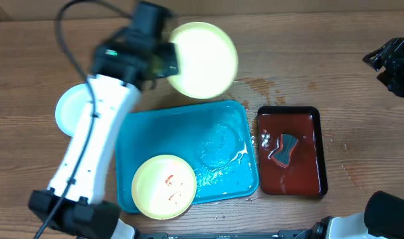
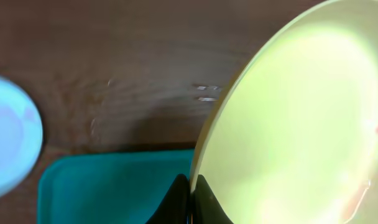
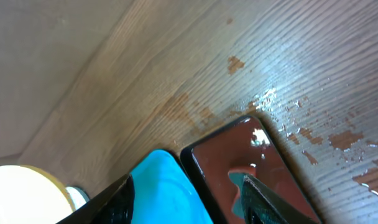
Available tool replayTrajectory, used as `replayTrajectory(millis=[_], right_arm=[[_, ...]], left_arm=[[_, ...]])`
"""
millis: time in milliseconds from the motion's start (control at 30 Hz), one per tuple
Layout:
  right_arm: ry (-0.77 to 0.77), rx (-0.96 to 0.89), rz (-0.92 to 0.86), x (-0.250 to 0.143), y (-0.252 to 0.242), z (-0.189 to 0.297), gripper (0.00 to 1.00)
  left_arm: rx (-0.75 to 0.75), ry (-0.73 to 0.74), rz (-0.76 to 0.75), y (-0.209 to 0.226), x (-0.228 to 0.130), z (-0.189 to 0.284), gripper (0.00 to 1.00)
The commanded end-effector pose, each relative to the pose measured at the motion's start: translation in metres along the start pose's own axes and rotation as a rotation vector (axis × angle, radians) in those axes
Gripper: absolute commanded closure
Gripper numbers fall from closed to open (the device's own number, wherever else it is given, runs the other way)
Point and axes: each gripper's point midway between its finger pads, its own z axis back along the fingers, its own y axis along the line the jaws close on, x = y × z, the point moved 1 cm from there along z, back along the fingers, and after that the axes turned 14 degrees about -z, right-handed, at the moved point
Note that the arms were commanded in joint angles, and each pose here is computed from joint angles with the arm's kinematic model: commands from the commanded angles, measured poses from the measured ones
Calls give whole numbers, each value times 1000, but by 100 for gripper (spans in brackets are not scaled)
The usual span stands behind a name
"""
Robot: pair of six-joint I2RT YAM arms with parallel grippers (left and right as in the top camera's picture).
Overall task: Clean dirty plates on tray and stack at the side
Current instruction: 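Swing the yellow plate with the left gripper over to the white plate, then lower the yellow plate onto the white plate and open the left gripper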
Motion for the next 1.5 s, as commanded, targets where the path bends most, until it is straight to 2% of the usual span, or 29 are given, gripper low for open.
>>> replayTrajectory(millis=[0, 167, 400, 500, 800, 967, 1233, 1467], right_arm=[[-27, 28, 40, -1, 7, 13, 43], [-23, 26, 41, -2, 6, 13, 43], [-23, 27, 42, -3, 6, 13, 43], [-23, 27, 42, -3, 6, 13, 43], [-14, 21, 37, -5, 5, 13, 43], [-6, 15, 32, -7, 3, 13, 43], [3, 8, 28, -9, 2, 13, 43], [12, 2, 27, -11, 0, 13, 43]], left_arm=[[-168, 102, 169, 19, -20, -14, 95], [-180, 180, 376, 85, -62, -49, 95], [-224, 158, 621, 151, -126, -79, 96], [-165, 161, 724, 185, -154, -82, 95], [-18, 72, 937, 268, -189, -64, 95], [156, 76, 995, 308, -215, -54, 96], [268, 87, 991, 326, -219, -66, 96], [278, 125, 1003, 331, -229, -82, 96]])
